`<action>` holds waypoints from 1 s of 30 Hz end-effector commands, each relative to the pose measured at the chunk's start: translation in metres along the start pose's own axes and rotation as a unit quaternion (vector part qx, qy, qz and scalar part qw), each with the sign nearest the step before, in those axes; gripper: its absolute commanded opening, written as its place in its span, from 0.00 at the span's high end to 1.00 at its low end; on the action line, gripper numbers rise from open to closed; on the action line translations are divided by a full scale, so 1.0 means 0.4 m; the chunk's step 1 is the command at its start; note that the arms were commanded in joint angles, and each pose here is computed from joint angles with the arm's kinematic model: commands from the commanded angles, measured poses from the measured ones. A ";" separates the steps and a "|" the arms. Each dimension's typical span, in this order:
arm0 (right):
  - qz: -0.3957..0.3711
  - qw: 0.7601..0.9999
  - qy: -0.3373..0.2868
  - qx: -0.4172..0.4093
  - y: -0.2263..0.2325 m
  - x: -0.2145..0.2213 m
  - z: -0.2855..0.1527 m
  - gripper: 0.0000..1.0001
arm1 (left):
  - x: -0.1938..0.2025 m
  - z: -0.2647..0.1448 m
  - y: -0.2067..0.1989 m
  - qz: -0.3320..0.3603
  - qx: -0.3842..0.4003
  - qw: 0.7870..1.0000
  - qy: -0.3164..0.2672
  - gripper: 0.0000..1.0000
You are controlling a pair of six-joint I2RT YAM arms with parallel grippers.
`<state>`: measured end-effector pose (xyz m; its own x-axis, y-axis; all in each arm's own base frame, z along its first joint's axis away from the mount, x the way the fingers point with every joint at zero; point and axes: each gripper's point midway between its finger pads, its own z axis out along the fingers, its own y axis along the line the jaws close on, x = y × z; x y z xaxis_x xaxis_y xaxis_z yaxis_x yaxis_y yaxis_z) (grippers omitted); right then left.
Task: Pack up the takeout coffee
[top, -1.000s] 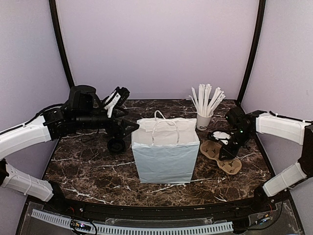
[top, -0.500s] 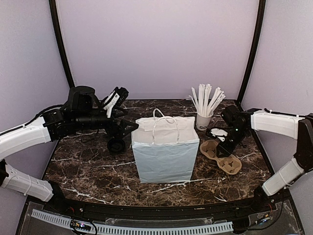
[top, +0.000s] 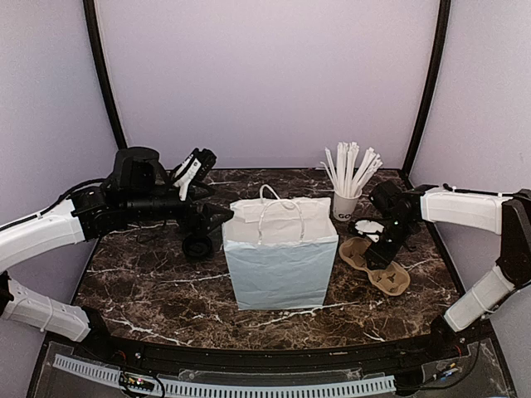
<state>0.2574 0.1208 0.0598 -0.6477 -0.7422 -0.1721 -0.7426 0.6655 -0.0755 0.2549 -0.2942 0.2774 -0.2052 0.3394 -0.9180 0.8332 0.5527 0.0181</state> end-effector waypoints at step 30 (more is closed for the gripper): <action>-0.068 0.994 -0.086 0.011 0.006 -0.034 -0.191 0.71 | -0.028 -0.020 0.005 0.010 -0.004 1.000 -0.013 0.12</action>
<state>0.2467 0.1146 0.0851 -0.6019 -0.7769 -0.1847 -0.7753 0.6240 -0.0977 0.2553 -0.2932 0.2776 -0.2029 0.3384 -0.9189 0.8302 0.5571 0.0219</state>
